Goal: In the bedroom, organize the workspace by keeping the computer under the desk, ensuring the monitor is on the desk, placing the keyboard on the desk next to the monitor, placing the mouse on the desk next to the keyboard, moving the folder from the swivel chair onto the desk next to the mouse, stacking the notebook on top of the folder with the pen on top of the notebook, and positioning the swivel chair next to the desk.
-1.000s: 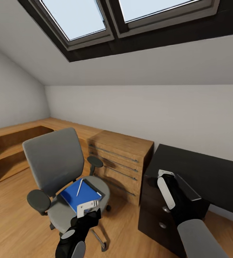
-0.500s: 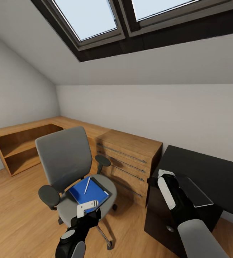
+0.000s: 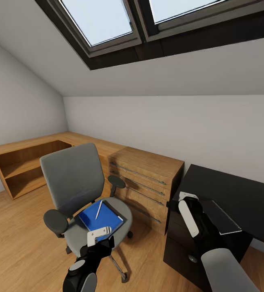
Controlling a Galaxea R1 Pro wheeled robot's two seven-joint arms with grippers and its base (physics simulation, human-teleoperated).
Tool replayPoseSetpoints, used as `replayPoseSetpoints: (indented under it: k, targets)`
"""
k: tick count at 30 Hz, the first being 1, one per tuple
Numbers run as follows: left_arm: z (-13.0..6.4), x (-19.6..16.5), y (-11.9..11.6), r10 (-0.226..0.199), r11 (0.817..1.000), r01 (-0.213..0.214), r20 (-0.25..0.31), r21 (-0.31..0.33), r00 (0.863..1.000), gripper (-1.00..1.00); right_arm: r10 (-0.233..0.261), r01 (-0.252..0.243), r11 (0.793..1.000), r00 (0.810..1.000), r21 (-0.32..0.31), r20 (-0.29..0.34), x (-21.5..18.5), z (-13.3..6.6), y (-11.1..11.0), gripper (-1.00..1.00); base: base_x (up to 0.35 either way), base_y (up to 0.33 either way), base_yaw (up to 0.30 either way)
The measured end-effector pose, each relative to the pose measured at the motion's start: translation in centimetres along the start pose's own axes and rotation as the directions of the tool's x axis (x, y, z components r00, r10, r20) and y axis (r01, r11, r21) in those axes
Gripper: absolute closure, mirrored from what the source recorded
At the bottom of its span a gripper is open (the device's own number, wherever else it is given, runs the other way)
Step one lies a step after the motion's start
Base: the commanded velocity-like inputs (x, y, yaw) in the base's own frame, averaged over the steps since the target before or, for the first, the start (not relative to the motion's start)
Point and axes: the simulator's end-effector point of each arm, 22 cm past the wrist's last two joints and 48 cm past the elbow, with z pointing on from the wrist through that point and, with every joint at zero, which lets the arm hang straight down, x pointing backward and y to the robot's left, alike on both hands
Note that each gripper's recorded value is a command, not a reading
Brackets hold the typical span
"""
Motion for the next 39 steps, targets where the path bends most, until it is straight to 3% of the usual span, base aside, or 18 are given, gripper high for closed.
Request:
replayPoseSetpoints:
  k: [39]
  targets:
    - [0.02, -0.06, 0.14, 0.002, 1.000, -0.002, 0.003, -0.004, 1.000, -1.00, -0.002, 0.002, 1.000, 1.000, -0.006, -0.005, 0.26, 0.07, 0.35, -1.00, 0.000, 0.000, 0.266]
